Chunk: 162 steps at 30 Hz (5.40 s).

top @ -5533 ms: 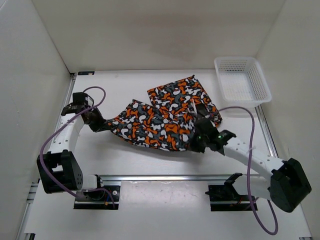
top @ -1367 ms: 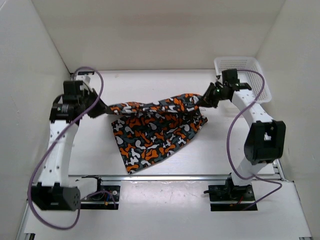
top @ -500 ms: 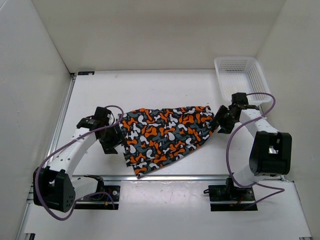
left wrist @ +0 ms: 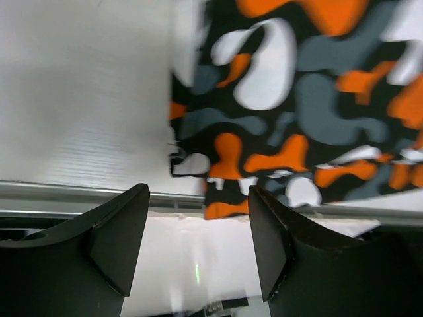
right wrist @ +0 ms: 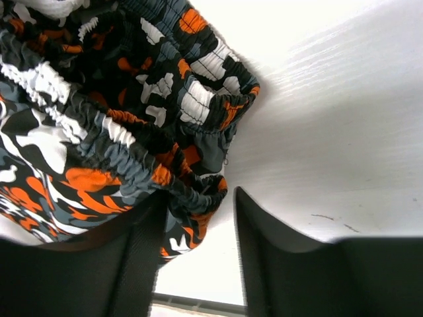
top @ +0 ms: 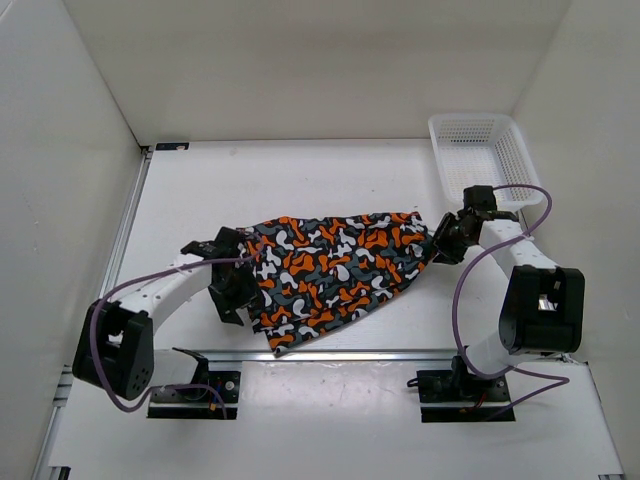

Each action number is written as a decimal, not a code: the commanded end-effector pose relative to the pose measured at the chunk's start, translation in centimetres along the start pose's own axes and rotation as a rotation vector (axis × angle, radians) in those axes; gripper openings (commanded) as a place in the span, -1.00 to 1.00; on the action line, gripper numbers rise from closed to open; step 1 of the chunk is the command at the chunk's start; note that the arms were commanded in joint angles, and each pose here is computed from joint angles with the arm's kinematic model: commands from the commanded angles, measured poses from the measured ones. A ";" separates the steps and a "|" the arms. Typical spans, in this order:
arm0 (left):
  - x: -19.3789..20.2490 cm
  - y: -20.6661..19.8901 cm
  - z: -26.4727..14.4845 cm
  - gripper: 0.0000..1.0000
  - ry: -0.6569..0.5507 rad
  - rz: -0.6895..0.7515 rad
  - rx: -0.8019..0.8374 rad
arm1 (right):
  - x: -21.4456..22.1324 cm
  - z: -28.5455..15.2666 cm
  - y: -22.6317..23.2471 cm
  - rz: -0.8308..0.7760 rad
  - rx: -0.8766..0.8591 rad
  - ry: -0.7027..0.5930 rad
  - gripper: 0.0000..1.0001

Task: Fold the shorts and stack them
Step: Fold the shorts

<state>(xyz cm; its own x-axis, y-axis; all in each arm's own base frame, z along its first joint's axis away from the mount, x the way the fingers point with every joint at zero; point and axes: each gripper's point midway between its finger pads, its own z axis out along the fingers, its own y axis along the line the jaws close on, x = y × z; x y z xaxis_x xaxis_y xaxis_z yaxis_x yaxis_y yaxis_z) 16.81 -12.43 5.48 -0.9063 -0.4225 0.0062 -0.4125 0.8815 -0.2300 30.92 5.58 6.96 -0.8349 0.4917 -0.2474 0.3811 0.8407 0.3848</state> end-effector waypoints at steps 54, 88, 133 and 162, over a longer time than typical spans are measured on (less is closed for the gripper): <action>-16.4 -2.4 -13.3 -0.79 -0.397 0.000 0.013 | -4.1 -4.8 11.2 -0.027 -0.181 -0.172 -0.99; -17.0 -2.7 -2.6 0.25 -0.189 -0.018 -0.078 | 0.0 6.4 4.4 -0.109 0.013 0.061 0.22; -14.4 -4.8 4.3 -0.79 -0.075 0.005 -0.078 | -1.4 -11.1 11.1 -0.443 0.182 -0.377 -0.99; -15.2 -4.3 4.0 -0.79 -0.056 -0.003 -0.043 | 18.5 -0.3 33.2 -0.971 -0.030 -0.207 -0.67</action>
<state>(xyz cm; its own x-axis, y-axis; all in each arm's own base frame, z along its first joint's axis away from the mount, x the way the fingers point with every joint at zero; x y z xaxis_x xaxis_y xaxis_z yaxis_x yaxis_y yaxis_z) 31.38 -10.75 1.25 -0.8977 -0.4405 -0.0132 -0.4343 0.8893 -0.1431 28.20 39.96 15.21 -0.7006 -0.3771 -0.6058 -0.3980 0.9111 -0.1070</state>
